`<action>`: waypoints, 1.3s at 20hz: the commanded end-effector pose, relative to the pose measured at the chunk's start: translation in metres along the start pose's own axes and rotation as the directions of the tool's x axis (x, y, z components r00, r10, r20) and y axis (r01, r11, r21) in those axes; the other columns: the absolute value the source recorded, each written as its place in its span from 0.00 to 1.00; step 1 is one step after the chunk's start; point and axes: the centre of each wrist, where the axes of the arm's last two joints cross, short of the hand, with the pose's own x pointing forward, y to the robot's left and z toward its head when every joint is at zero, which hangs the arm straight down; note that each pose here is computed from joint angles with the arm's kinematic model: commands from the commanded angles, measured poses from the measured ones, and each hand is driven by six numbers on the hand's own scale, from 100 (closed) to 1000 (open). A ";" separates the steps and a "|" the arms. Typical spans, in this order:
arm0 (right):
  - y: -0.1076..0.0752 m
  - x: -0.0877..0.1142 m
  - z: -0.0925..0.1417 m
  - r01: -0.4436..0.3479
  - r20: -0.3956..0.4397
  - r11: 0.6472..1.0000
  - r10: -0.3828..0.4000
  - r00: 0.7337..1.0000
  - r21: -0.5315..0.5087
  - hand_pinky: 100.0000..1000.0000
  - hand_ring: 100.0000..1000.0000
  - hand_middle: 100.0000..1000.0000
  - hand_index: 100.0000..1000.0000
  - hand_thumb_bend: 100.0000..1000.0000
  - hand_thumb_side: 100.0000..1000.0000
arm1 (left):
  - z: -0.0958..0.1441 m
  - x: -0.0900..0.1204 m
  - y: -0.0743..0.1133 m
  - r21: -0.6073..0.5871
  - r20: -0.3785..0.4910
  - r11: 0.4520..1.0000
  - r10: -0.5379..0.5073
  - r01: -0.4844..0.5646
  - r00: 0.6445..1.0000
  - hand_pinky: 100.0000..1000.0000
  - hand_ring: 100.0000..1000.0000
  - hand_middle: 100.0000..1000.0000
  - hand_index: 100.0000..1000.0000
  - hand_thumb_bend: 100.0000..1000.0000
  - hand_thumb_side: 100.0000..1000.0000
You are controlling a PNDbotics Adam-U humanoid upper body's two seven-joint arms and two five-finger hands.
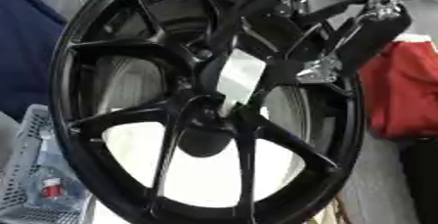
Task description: Pull the pin out of the wheel hub.
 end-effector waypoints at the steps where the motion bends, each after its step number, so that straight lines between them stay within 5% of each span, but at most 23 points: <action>1: -0.009 0.003 0.004 -0.049 -0.015 0.999 0.049 0.999 -0.006 0.95 0.93 0.85 1.00 0.08 0.00 | -0.004 0.010 0.000 -0.026 0.021 0.999 -0.031 0.032 0.999 0.87 0.53 0.67 0.86 0.03 0.85; 16: -0.004 0.003 0.000 -0.090 -0.018 0.995 0.091 0.996 0.036 0.95 0.93 0.85 1.00 0.12 0.00 | -0.007 0.012 0.000 -0.037 0.025 0.998 -0.043 0.044 0.999 0.87 0.53 0.67 0.86 0.03 0.86; 26: 0.001 -0.003 0.013 -0.029 -0.073 0.999 0.032 0.997 0.043 0.95 0.93 0.84 1.00 0.20 0.00 | -0.007 0.012 0.000 -0.046 0.015 0.998 -0.049 0.050 0.999 0.87 0.53 0.67 0.86 0.03 0.86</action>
